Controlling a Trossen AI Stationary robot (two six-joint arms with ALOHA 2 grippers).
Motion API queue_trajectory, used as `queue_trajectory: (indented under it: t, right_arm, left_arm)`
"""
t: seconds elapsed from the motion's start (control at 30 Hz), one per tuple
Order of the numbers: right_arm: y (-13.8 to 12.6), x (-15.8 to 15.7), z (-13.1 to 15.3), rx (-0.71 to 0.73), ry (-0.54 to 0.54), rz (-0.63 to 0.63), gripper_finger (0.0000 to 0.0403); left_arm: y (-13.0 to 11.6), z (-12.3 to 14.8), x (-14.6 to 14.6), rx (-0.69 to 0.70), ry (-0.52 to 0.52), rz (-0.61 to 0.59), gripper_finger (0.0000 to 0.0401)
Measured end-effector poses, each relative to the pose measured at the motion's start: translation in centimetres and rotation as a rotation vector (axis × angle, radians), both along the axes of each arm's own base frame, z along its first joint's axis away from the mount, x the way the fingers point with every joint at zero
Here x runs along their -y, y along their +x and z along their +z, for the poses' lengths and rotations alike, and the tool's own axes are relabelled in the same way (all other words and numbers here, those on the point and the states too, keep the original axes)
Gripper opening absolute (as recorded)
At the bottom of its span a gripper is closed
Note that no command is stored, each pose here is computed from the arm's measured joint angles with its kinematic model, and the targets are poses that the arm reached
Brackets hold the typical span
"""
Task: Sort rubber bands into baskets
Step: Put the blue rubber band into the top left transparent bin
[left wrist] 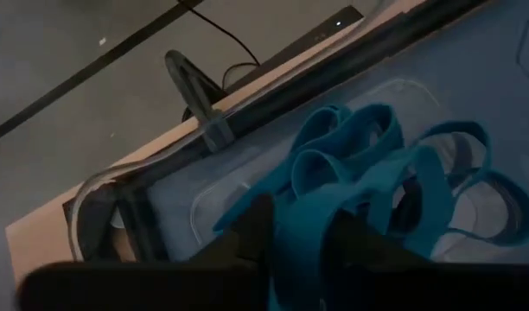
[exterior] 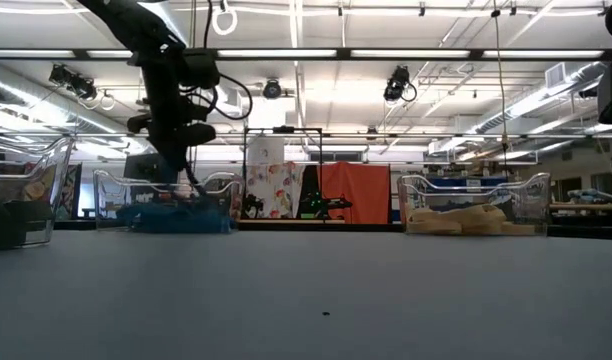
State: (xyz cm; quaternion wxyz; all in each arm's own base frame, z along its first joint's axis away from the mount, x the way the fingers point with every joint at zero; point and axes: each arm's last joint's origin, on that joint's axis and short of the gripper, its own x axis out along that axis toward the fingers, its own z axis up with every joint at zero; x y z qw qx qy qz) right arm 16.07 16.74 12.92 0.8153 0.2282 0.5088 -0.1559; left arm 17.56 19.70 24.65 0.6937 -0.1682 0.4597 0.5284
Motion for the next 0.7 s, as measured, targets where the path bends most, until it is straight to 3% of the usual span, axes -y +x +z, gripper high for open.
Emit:
queue_trajectory:
  t: [0.2,0.33,0.53,0.7]
  right_arm:
    - [0.0,0.0,0.0,-0.009,0.008,0.006,0.0207]
    - [0.0,-0.1,0.0,-0.040,0.020,0.061,0.0208]
    - [0.1,0.2,0.7,-0.102,0.106,0.112,0.0206]
    - [-0.1,0.5,1.8,-0.172,0.238,0.163,0.0204]
  left_arm:
    - [0.1,0.1,-0.1,0.012,0.016,0.001,0.0169]
    - [0.0,0.2,-0.1,-0.006,0.023,-0.011,0.0212]
    - [-0.4,2.0,0.9,0.051,0.083,-0.028,0.0224]
    - [0.0,4.0,3.4,0.157,0.106,-0.165,0.0224]
